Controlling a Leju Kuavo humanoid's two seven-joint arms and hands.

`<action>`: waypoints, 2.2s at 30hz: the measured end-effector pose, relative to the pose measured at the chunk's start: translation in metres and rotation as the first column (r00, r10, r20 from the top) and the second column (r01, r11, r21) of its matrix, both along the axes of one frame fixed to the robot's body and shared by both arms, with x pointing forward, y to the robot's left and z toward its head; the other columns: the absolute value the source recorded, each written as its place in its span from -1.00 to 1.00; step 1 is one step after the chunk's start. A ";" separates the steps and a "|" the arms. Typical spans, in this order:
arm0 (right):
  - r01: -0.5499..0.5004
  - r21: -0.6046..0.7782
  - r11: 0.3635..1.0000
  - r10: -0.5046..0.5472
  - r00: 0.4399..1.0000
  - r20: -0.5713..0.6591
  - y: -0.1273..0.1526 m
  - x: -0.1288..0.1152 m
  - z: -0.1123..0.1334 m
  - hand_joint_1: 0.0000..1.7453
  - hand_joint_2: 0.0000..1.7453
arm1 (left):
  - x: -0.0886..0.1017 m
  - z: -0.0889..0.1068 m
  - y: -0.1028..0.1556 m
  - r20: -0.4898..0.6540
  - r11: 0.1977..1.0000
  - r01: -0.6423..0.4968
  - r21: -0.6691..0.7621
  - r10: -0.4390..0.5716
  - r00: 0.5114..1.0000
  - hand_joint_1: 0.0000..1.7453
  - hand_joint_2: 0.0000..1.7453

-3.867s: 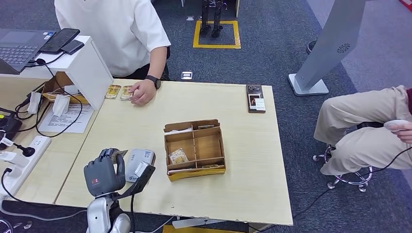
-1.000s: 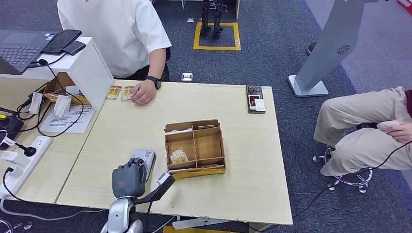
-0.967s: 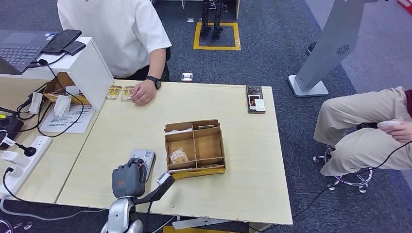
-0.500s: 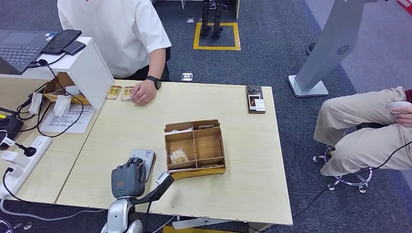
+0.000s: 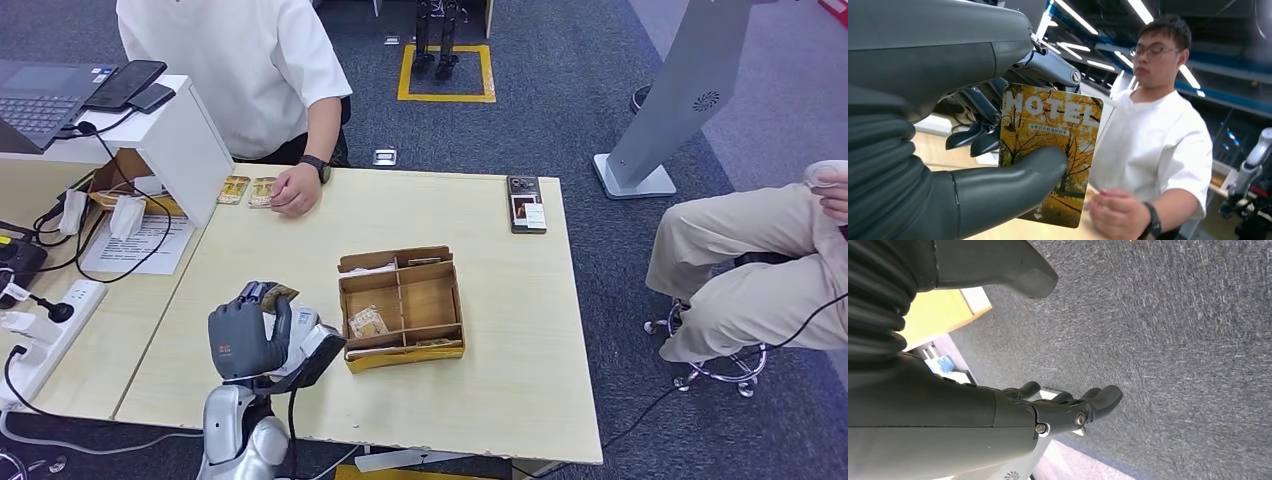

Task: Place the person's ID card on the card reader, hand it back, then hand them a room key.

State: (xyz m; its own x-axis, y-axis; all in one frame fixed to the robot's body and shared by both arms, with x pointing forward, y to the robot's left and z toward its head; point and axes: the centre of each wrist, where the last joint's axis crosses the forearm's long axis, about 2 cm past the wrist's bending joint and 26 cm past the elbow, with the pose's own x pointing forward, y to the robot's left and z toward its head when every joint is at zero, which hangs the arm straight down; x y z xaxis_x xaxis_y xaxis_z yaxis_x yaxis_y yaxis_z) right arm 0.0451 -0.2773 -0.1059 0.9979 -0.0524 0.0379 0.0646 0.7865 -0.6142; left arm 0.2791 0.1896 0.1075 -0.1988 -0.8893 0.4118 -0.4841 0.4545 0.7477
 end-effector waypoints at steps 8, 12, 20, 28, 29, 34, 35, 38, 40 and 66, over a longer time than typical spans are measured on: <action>-0.035 0.005 0.999 0.035 0.999 0.007 -0.002 0.001 0.000 -1.00 1.00 | 0.021 0.024 0.001 0.081 0.999 -0.001 -0.039 0.005 0.997 1.00 1.00; -0.056 0.003 0.998 0.056 0.998 0.013 -0.003 0.002 0.000 -1.00 1.00 | 0.037 0.036 0.003 0.099 0.994 -0.008 -0.113 0.020 0.995 1.00 1.00; -0.101 0.003 0.995 0.101 0.995 0.017 -0.006 0.004 0.000 -1.00 1.00 | 0.077 0.049 0.011 0.067 0.980 -0.021 -0.196 0.034 0.997 1.00 1.00; -0.128 -0.003 0.992 0.128 0.992 0.020 -0.009 0.006 0.000 -1.00 1.00 | 0.112 0.059 0.017 0.006 0.982 -0.040 -0.186 0.042 0.999 1.00 1.00; -0.129 -0.003 0.992 0.129 0.991 0.020 -0.009 0.006 0.000 -1.00 1.00 | 0.114 0.059 0.018 0.000 0.982 -0.040 -0.184 0.041 0.999 1.00 1.00; -0.130 -0.004 0.991 0.131 0.991 0.020 -0.009 0.007 0.000 -1.00 1.00 | 0.122 0.060 0.020 -0.021 0.981 -0.044 -0.189 0.041 0.999 0.24 1.00; -0.131 -0.005 0.991 0.131 0.991 0.020 -0.009 0.007 0.000 -1.00 1.00 | 0.124 0.061 0.021 -0.025 0.980 -0.046 -0.193 0.042 0.999 -0.26 1.00; -0.132 -0.005 0.991 0.132 0.991 0.020 -0.010 0.007 0.000 -1.00 1.00 | 0.128 0.062 0.024 -0.035 0.978 -0.049 -0.201 0.042 0.998 -1.00 1.00; -0.132 -0.006 0.991 0.132 0.991 0.020 -0.010 0.007 0.000 -1.00 1.00 | 0.130 0.062 0.024 -0.038 0.977 -0.048 -0.207 0.041 0.998 -1.00 1.00; -0.080 -0.016 0.997 0.080 0.997 0.021 -0.009 0.004 0.000 -1.00 1.00 | 0.058 0.015 0.025 0.150 0.816 0.162 -0.555 -0.093 0.984 -1.00 1.00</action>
